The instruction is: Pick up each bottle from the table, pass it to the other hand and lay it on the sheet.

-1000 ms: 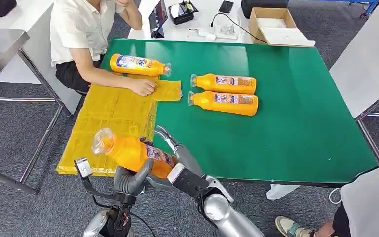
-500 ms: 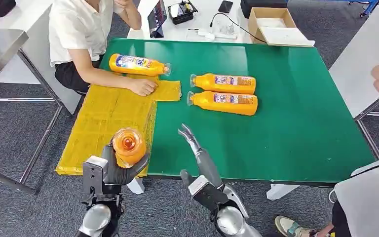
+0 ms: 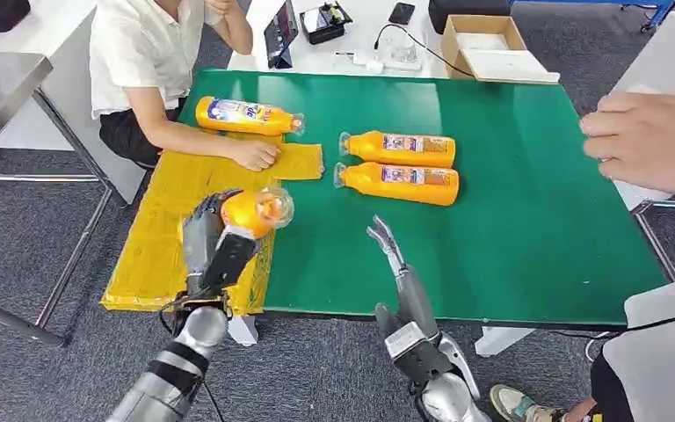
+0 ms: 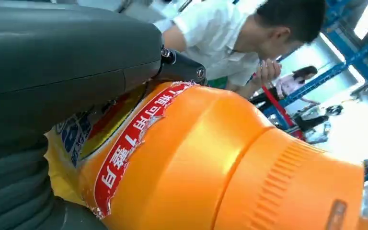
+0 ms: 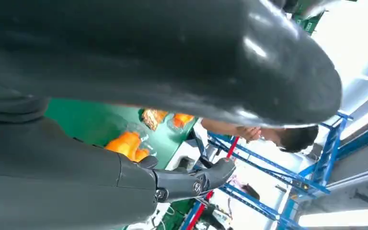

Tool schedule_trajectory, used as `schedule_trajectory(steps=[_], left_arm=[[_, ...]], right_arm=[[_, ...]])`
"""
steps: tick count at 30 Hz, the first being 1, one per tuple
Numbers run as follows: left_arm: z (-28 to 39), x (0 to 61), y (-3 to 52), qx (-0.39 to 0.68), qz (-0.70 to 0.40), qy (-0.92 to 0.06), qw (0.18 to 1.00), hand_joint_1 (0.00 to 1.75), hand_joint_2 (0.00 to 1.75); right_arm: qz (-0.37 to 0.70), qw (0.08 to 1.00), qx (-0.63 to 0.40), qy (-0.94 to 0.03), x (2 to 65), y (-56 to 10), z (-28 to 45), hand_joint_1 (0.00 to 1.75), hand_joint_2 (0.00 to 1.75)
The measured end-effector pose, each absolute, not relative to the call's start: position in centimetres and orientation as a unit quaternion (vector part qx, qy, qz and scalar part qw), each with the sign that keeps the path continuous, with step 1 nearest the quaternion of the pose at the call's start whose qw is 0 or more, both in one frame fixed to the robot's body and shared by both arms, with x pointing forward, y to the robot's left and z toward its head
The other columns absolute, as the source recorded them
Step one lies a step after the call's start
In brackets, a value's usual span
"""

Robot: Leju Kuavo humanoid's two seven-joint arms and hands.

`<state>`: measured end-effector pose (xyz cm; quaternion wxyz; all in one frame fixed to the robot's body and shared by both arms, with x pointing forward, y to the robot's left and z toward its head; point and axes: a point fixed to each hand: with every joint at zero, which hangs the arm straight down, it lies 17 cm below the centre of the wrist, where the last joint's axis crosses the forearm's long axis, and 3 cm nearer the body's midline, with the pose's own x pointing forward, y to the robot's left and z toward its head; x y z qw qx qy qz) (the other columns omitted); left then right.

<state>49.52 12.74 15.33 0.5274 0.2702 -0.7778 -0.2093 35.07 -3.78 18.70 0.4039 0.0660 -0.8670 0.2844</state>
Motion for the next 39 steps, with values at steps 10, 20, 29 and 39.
schedule_trajectory(steps=[10, 20, 29, 39], left_arm=[[9.9, 52.7, 11.3, 0.333, -0.369, -0.681, 0.538, 1.75, 1.75], [2.9, 53.2, 12.4, 0.333, -0.521, -0.525, 0.584, 1.75, 1.75], [0.5, 53.4, 16.0, 0.36, -0.558, -0.429, 0.612, 0.07, 1.75], [-0.2, 51.7, 11.5, 0.144, -0.501, -0.509, 0.685, 0.0, 0.0]], right_arm=[[0.295, 0.396, 0.073, -0.867, 35.9, -3.4, 19.2, 0.0, 0.0], [0.296, 0.403, 0.093, -0.861, 36.3, -2.7, 19.0, 0.0, 0.0], [0.291, 0.419, 0.101, -0.854, 37.1, -2.0, 18.1, 0.0, 0.0], [0.283, 0.436, 0.107, -0.848, 37.3, -1.8, 16.9, 0.0, 0.0]])
